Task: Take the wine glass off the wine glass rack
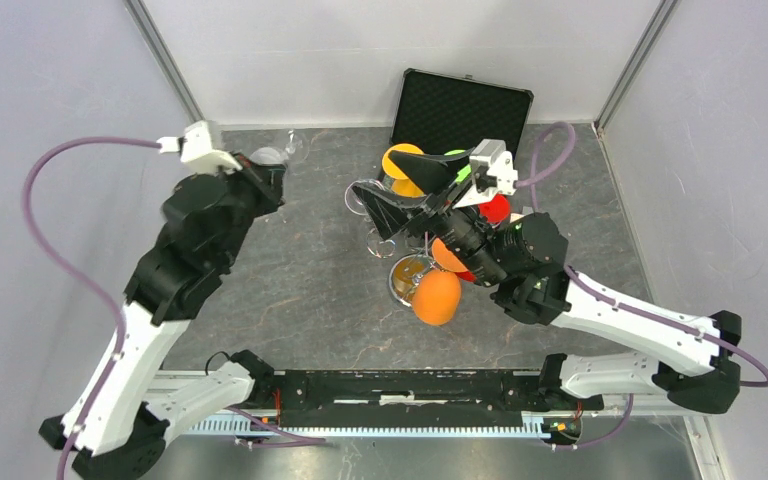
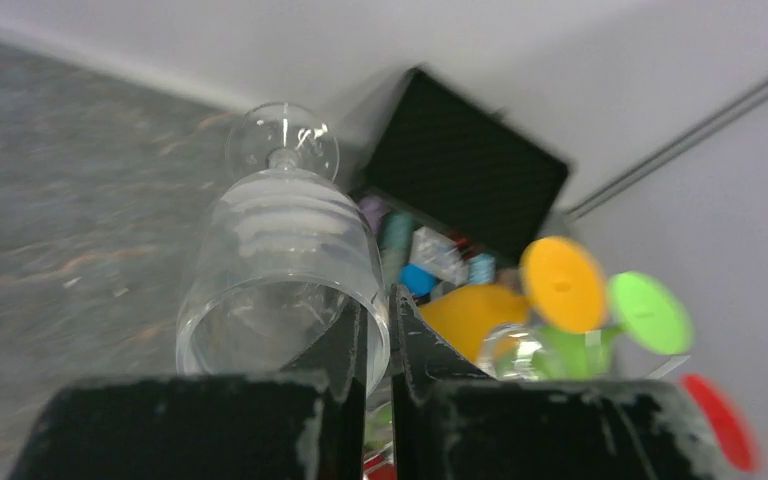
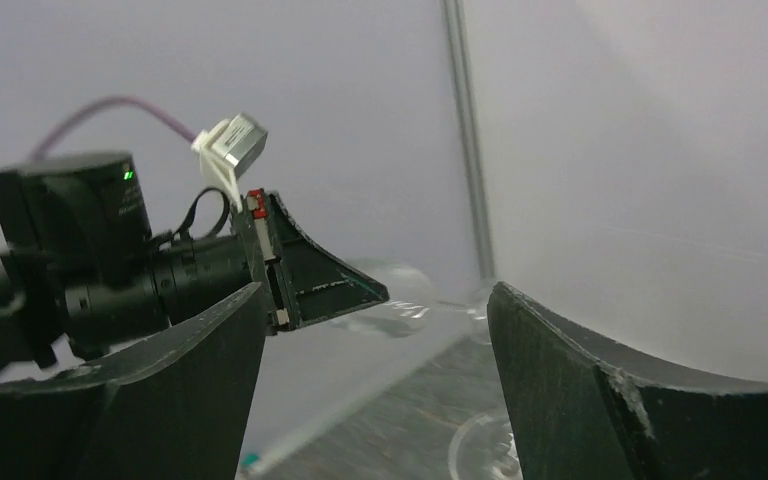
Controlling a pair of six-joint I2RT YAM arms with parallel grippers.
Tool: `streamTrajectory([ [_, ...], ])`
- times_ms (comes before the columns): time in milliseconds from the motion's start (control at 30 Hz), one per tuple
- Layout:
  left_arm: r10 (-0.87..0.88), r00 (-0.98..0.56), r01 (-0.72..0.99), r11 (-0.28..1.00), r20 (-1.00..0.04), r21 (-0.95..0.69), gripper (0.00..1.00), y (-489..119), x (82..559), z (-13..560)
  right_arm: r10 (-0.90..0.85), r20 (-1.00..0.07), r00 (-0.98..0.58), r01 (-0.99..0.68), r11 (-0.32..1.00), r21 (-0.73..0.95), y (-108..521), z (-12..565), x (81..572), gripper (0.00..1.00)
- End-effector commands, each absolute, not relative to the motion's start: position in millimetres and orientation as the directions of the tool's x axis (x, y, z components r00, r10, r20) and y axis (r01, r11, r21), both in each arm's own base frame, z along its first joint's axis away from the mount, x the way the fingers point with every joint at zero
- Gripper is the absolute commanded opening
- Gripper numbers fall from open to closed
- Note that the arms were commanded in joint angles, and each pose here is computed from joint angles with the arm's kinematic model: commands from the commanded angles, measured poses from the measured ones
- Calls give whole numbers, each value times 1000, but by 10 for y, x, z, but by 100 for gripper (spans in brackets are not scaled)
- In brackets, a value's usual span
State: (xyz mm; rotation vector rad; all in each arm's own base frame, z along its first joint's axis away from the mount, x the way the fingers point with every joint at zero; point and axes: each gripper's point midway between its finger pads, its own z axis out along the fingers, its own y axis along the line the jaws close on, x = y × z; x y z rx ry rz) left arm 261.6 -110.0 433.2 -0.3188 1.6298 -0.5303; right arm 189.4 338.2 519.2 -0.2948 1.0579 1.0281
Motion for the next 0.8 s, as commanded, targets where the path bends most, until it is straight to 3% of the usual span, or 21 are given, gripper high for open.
streamTrajectory([
  [0, -224, -267, -66, 975, -937, -214, 2, -869, 2778, 3816, 244, -932, 269, -729, 683, -31, 3145, 4993, 1986, 86],
  [133, -106, -468, -49, 994, -877, -93, 2, -998, 2977, 3336, 71, -957, 283, -621, 773, -127, 2816, 4757, 2107, 89],
  [367, -139, -709, -67, 989, -691, -130, 2, -892, 3407, 2507, -20, -971, 236, -440, 889, -125, 2160, 4521, 2192, 90],
  [533, -202, -788, -146, 979, -581, -142, 2, -606, 3647, 2144, 7, -981, 194, -388, 919, -70, 1816, 4404, 2132, 90],
  [767, -231, -817, -197, 973, -529, -121, 2, -402, 3889, 1935, 89, -975, 202, -366, 930, 10, 1476, 4425, 2020, 90],
])
